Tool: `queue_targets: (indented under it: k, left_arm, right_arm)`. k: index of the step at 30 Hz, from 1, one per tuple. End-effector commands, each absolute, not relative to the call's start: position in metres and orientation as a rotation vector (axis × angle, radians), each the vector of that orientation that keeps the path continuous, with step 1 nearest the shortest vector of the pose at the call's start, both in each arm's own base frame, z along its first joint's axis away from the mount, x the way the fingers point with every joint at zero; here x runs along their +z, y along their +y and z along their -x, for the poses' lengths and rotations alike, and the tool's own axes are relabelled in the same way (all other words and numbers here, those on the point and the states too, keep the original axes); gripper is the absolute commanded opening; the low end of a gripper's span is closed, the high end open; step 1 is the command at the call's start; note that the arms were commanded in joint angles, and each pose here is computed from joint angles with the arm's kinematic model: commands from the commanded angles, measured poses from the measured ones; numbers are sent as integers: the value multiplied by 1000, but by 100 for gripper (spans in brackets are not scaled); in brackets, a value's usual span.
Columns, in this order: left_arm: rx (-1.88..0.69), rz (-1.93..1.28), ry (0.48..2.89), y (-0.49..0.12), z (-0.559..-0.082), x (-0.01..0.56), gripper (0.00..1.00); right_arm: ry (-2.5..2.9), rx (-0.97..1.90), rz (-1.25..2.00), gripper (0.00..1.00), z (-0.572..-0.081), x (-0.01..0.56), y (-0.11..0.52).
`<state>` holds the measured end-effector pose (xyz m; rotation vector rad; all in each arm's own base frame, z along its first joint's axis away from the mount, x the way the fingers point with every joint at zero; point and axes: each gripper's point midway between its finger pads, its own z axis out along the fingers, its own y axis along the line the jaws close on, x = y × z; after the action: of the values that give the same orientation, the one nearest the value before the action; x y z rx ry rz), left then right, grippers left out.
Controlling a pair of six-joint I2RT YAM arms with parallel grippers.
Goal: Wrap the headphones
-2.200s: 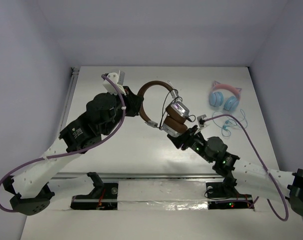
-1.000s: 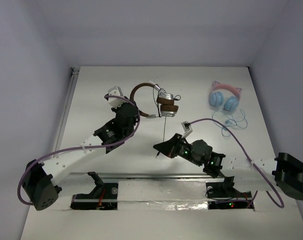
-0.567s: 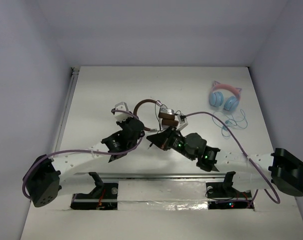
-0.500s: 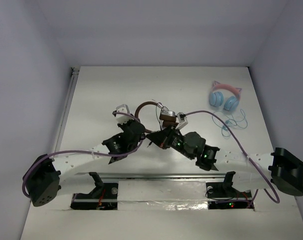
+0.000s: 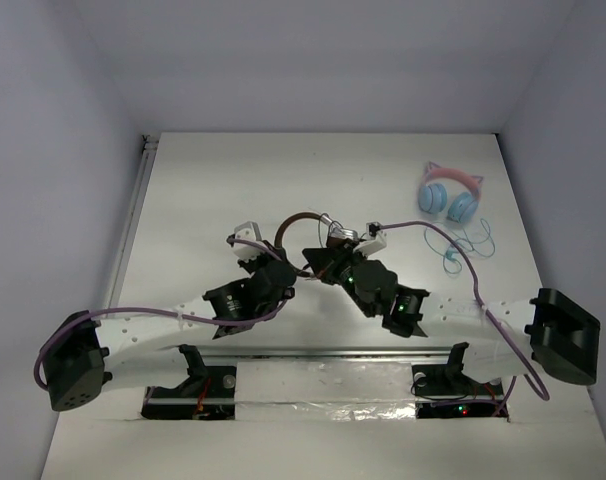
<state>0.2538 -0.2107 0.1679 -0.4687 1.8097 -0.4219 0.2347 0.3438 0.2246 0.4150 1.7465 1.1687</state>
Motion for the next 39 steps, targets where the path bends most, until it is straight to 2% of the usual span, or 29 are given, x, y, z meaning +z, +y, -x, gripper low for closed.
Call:
queue_targets:
  k: [1, 15, 25, 30, 31, 32, 34, 35, 39]
  left_arm:
    - [-497, 553, 1754, -211, -251, 185, 0]
    - [-477, 495, 1781, -229, -250, 196, 0]
    - [-340, 409, 1791, -233, -262, 200, 0]
    - [-376, 442, 1792, -222, -278, 200, 0]
    - [-373, 443, 1793, -220, -280, 201, 0]
    - [-374, 438, 1799, -219, -282, 202, 0]
    - [-358, 434, 1804, -215, -290, 204, 0]
    - [-368, 419, 1808, -217, -290, 205, 0]
    - [-364, 416, 1823, -216, -301, 203, 0]
  right_arm:
    - [1627, 1092, -563, 3, -254, 247, 327]
    - [1731, 803, -555, 3, -278, 196, 337]
    - [1892, 799, -430, 7, -272, 164, 372]
    - [1952, 822, -388, 10, -262, 149, 375]
    - [1957, 819, -383, 11, -261, 149, 374]
    - [1957, 829, -383, 18, -260, 153, 373]
    - [1968, 843, -360, 22, -256, 155, 373]
    - [1961, 860, -358, 31, -254, 163, 372]
    - [2008, 843, -297, 40, -247, 166, 370]
